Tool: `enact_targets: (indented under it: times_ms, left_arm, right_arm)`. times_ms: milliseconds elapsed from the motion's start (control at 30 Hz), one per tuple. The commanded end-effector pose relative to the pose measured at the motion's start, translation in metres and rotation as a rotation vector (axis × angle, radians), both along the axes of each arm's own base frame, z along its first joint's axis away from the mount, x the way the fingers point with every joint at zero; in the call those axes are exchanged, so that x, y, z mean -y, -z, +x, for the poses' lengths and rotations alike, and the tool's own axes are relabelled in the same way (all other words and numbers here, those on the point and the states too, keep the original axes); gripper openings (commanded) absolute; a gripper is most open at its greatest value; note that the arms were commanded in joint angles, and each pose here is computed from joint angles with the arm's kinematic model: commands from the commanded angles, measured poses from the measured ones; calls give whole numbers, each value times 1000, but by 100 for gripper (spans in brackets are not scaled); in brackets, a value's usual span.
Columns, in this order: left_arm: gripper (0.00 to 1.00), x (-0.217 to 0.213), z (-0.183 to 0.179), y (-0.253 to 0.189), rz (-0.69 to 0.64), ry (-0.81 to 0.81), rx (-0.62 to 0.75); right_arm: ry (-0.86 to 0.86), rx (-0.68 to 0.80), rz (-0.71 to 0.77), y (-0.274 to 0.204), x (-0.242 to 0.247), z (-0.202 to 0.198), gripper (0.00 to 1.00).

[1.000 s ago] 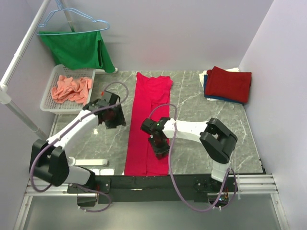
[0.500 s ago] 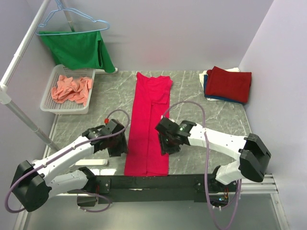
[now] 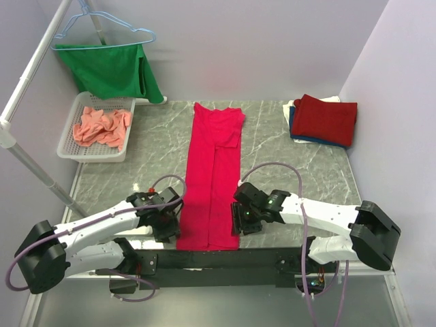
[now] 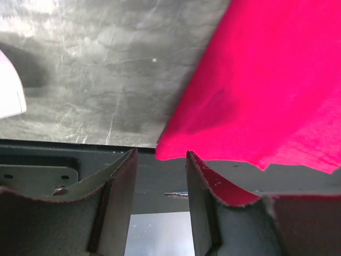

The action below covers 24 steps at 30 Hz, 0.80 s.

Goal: Fold and stack the t-shirts
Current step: Fold the tshirt

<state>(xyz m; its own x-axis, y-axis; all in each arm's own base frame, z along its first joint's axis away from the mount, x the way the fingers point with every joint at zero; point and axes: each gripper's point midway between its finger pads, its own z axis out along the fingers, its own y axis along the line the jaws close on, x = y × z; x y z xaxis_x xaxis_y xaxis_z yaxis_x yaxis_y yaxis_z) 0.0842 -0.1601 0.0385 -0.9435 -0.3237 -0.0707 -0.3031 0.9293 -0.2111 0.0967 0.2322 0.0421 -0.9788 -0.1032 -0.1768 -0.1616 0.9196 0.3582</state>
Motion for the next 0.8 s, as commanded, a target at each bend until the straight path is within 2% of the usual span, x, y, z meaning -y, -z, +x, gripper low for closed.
enact_targets:
  times_ms: [0,300,767]
  left_arm:
    - [46,7,-3,4,-7,-38,-27]
    - [43,22,-9,18,-52,-23,-55]
    - [37,24,-11,26,-41,-10,-68]
  right_arm:
    - [-18,-6,101,-3,-19,0,56]
    - [-39,-46,74,12,-21,-5,56]
    - [-54,-112,35,28,-8,-29,53]
